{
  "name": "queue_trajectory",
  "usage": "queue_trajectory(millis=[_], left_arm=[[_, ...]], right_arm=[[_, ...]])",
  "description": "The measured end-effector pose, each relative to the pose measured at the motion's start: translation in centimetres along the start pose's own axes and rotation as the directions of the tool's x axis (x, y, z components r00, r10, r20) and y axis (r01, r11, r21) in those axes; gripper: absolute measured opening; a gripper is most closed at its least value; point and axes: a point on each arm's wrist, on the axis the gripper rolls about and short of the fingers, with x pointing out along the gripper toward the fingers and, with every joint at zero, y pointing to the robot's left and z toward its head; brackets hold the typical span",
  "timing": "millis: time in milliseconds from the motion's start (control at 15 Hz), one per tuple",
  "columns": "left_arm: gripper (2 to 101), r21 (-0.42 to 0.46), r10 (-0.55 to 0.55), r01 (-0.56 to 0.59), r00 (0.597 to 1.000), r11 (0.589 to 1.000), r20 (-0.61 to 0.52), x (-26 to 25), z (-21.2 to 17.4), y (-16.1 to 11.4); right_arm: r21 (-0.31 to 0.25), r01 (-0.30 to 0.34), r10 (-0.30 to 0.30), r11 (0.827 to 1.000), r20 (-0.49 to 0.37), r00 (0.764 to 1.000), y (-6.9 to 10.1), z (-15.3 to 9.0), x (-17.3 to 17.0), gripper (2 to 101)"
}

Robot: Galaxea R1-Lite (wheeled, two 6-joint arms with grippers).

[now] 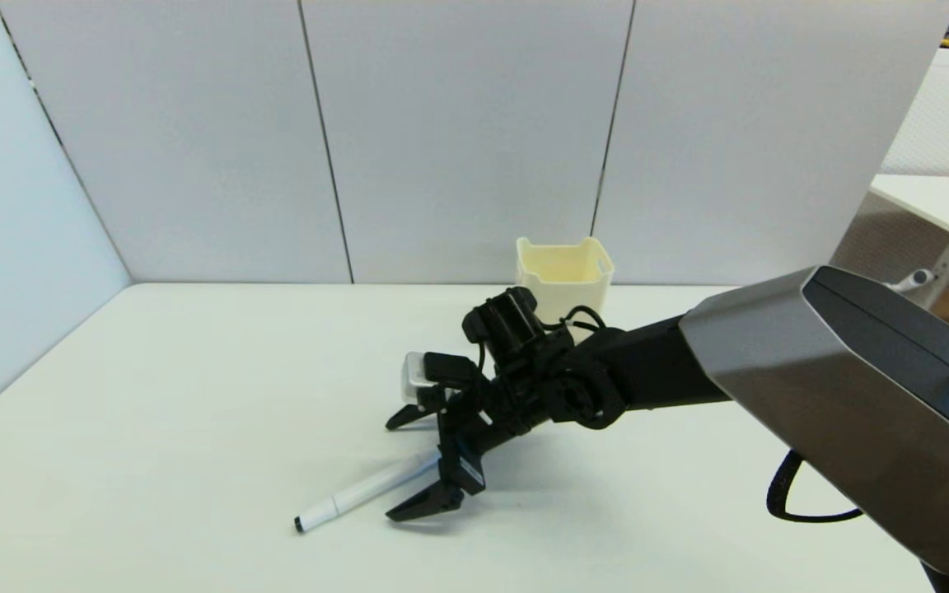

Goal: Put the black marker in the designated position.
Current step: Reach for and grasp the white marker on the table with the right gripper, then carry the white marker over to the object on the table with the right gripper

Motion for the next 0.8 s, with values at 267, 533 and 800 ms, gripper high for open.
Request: queue_trajectory(millis=[267,533,800], left_arm=[[97.8,0.000,0.000,0.000,1.000,1.000,0.000,0.00,0.00,0.00],[97.8,0.000,0.000,0.000,1.000,1.000,0.000,0.00,0.00,0.00],[97.8,0.000,0.000,0.000,1.000,1.000,0.000,0.00,0.00,0.00]], right_arm=[[-0.004,0.001,-0.001,1.000,-0.001,1.000,0.00,0.00,0.00,61.1],[-0.005,0.002,-0.002,1.000,-0.001,1.000,-0.01,-0.02,-0.01,22.0],[-0.004,0.004,-0.004,1.000,0.001,1.000,-0.09,-0.02,-0.16,11.0]])
